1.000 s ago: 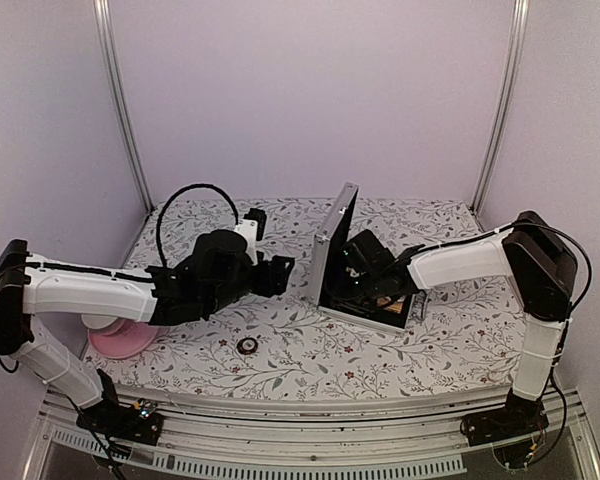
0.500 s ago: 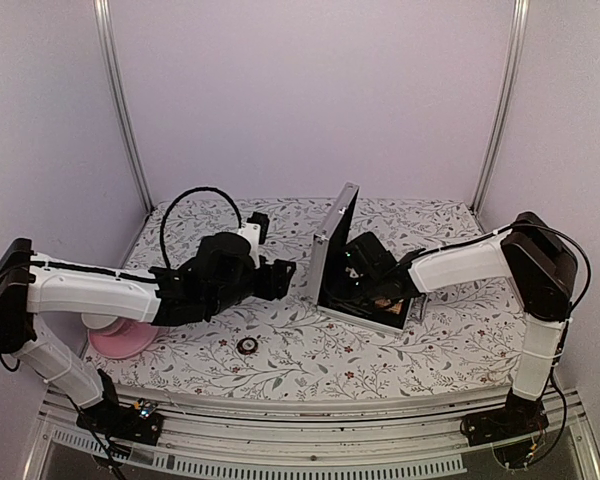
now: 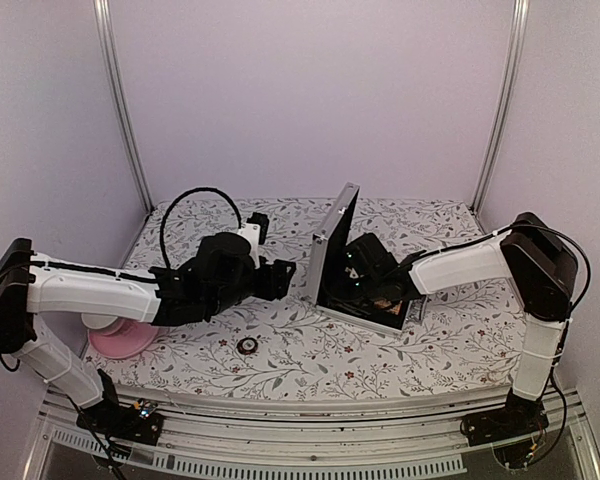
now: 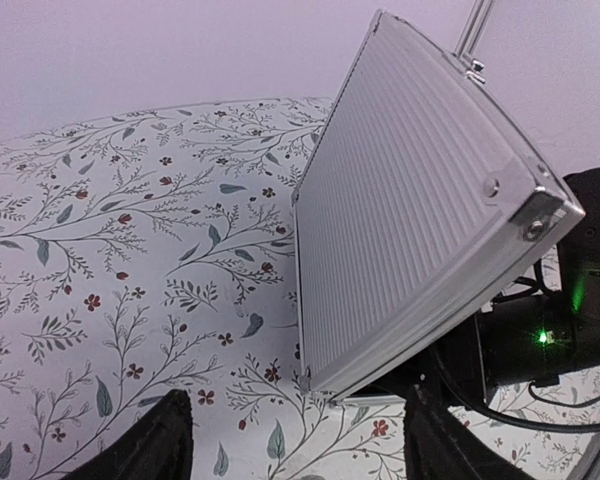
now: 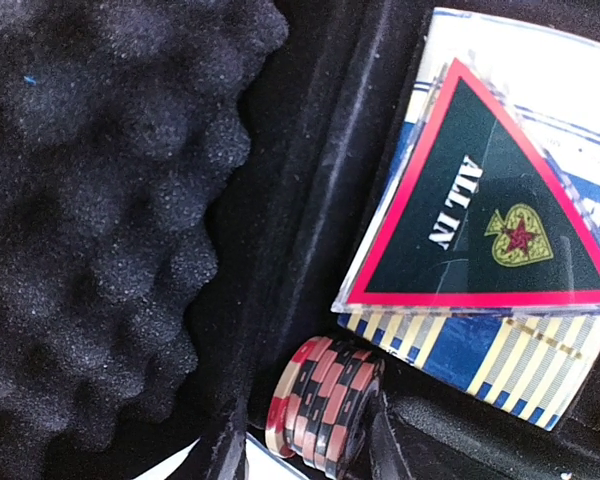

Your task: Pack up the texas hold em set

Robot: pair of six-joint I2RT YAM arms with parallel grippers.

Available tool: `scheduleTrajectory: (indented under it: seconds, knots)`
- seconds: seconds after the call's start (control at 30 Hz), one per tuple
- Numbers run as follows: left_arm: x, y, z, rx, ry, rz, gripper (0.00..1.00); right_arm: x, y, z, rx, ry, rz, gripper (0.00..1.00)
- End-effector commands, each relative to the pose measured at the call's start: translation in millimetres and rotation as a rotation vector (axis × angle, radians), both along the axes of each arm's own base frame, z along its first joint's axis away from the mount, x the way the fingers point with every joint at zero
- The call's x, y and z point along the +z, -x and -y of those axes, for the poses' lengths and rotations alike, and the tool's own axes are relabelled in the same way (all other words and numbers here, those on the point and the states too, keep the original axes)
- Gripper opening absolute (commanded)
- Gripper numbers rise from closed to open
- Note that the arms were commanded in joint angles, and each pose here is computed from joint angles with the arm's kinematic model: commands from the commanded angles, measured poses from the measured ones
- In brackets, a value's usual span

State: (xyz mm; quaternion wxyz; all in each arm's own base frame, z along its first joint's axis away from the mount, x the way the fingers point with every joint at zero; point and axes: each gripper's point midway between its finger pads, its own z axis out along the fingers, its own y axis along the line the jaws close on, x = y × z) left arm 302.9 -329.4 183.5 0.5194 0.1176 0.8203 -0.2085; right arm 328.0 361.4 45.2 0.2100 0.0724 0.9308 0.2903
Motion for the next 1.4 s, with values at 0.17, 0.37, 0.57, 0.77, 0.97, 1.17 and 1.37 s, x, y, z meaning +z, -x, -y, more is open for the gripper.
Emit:
scheduleTrajectory:
  seconds: [0.17,0.37,0.57,0.77,0.97,1.17,1.37]
  knots:
    - [-10,-2,-3,0.005,-0.008,-0.023,0.72,32,-3,-7,0.008,-0.067,0.060,0.48]
    - [-14,-1,-1,-0.002,-0.007,-0.033,0.71,37,-3,-6,0.006,-0.069,0.070,0.50]
    - [-15,-1,0,-0.007,-0.006,-0.038,0.71,21,-1,-8,0.023,-0.054,0.039,0.46]
    - [-16,-1,0,-0.007,-0.008,-0.043,0.71,10,0,-10,0.028,-0.044,0.021,0.39]
    - [-17,0,0,-0.008,-0.009,-0.046,0.70,1,2,-5,0.020,-0.017,0.006,0.34]
    - [-15,0,-4,0.004,-0.010,-0.040,0.70,2,1,0,0.008,0.004,0.011,0.34]
    - [-4,2,-12,0.010,0.002,0.003,0.73,11,-1,4,0.000,0.018,0.038,0.39]
